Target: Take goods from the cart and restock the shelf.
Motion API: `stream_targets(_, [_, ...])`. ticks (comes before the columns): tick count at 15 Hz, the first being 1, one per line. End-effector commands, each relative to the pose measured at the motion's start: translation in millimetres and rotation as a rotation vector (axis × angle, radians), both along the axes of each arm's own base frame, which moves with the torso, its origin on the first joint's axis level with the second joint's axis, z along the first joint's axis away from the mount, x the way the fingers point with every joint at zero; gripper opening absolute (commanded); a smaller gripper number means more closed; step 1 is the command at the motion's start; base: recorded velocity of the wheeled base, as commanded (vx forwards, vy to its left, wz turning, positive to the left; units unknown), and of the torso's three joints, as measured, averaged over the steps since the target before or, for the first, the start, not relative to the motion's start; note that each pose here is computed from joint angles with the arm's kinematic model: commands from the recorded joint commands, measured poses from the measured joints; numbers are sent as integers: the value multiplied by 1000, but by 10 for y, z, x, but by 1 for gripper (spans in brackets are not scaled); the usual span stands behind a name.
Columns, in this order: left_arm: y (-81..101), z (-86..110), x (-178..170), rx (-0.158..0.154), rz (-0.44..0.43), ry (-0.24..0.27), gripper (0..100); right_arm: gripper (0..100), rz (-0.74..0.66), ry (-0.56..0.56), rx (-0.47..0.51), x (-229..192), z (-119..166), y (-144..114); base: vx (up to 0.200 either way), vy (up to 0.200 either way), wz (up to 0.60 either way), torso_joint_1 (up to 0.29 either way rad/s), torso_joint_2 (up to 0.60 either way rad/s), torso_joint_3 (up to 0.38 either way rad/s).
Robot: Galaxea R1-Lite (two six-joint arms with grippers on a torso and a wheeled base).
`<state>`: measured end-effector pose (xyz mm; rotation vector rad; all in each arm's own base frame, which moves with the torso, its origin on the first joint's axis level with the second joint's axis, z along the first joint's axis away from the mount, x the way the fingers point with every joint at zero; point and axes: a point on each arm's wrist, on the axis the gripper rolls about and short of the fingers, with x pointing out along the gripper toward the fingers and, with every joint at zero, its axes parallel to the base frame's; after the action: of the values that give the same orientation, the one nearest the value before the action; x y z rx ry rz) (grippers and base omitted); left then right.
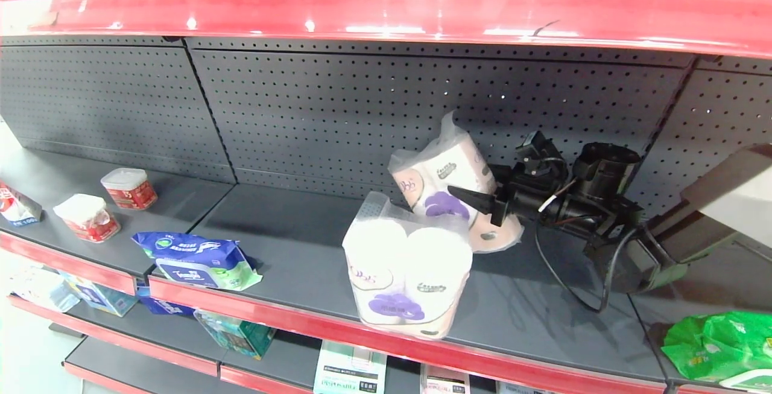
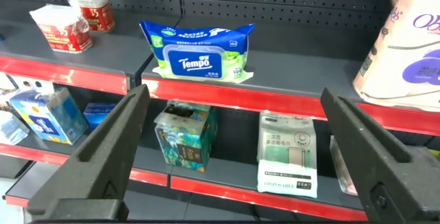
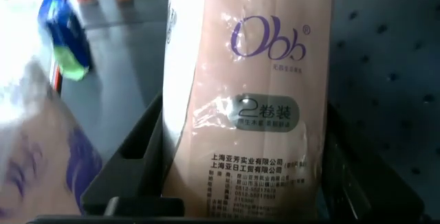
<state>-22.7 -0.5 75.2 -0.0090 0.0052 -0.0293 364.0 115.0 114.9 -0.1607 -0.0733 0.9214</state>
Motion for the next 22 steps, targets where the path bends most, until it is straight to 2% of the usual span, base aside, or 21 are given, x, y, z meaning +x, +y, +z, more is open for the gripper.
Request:
stream_targets(1, [0,0,0,0,0,0,100,0,0,0,-39,33,-121,-91,0,0,0,0,0,0])
stream_targets(11, [0,0,0,0,0,0,100,0,80,11,-102,-196,-234,-484,0,0,0,0,0,0])
stream_targets(16, [0,0,0,0,0,0,100,0,148,32,-177,-429,-558,-732,0,0,0,0,0,0])
stream_targets(18, [0,0,0,0,0,0,100,0,175,34,-189,-451,-664,-769,0,0,0,0,0,0])
stream_targets(22, [0,0,0,0,0,0,100,0,176,12,-196,-373,-666,-730,0,0,0,0,0,0])
